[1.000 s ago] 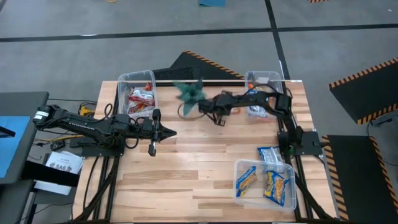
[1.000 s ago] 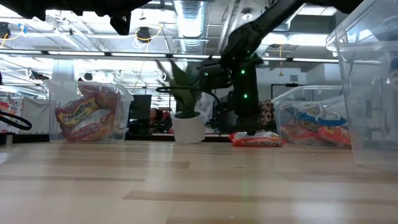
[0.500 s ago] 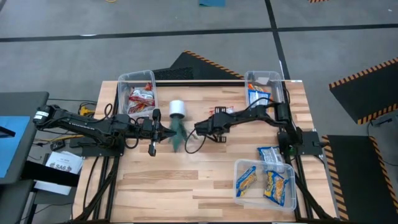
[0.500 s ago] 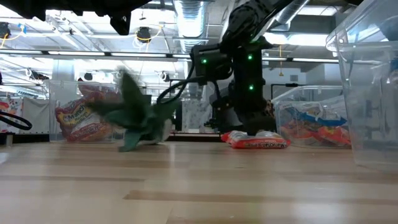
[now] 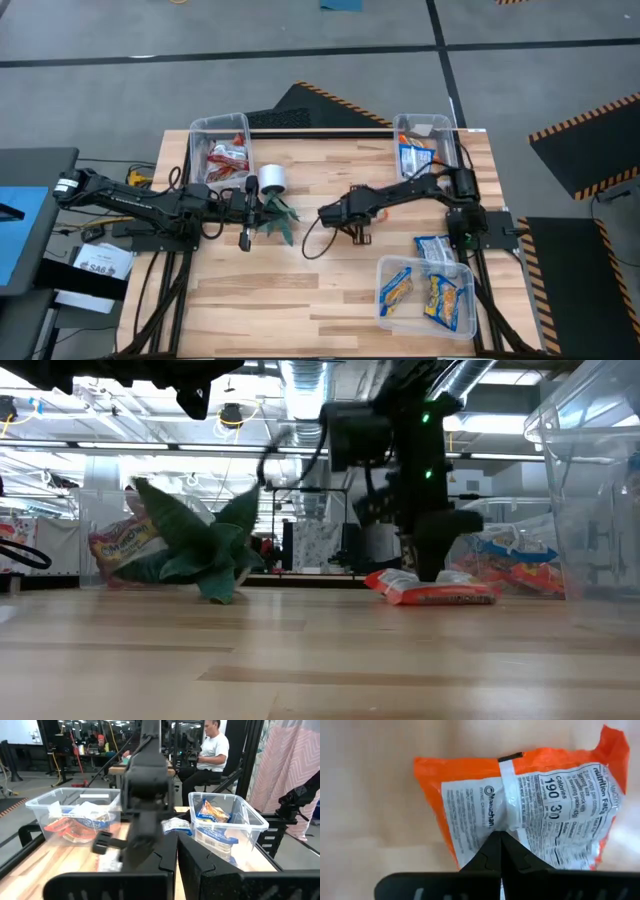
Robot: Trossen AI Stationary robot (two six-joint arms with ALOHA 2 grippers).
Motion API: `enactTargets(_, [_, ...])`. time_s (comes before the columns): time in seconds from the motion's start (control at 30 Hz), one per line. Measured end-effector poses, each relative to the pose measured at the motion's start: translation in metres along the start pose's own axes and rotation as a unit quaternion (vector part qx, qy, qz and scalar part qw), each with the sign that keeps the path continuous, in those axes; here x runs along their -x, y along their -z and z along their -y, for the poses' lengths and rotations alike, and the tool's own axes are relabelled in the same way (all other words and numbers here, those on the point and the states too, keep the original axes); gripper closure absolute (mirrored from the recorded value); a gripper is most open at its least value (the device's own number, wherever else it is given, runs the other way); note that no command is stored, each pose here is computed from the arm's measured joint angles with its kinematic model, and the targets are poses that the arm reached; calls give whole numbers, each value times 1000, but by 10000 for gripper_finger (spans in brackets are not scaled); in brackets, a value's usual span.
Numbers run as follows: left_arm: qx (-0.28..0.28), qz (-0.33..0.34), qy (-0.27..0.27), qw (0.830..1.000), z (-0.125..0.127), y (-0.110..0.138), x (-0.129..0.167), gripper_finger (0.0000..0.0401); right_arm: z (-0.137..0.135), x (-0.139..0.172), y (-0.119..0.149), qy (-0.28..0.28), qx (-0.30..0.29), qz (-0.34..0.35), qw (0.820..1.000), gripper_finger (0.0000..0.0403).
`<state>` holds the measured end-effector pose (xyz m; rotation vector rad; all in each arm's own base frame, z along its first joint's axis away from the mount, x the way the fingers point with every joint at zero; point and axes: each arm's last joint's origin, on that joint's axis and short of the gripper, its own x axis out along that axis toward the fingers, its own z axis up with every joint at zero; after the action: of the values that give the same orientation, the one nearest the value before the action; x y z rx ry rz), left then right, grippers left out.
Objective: Sort Maruchan noodles
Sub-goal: Move the orange noodle pack from the top to the center of the table
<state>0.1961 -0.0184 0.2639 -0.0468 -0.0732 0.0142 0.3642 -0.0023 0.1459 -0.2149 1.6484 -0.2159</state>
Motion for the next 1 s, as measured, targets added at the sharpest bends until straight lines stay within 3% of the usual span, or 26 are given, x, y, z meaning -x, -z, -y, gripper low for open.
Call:
enactTargets(0.23, [0,0,-5,1000,0,0,0,401,-26,34,8,-105,28,104,989,391])
enactTargets(0.37, [0,0,-6,1000,0,0,0,401,-33,64,15,-111,29,158,981,381])
enactTargets(0.53, [0,0,-8,1000,0,0,0,401,-34,78,19,-127,-10,186,974,349])
enactTargets(0.67, [-1,1,-8,1000,0,0,0,401,-36,76,18,-139,-8,183,973,302])
enactTargets(1.0, [-1,3,-9,1000,-1,0,0,401,-32,46,-4,-107,28,185,977,132])
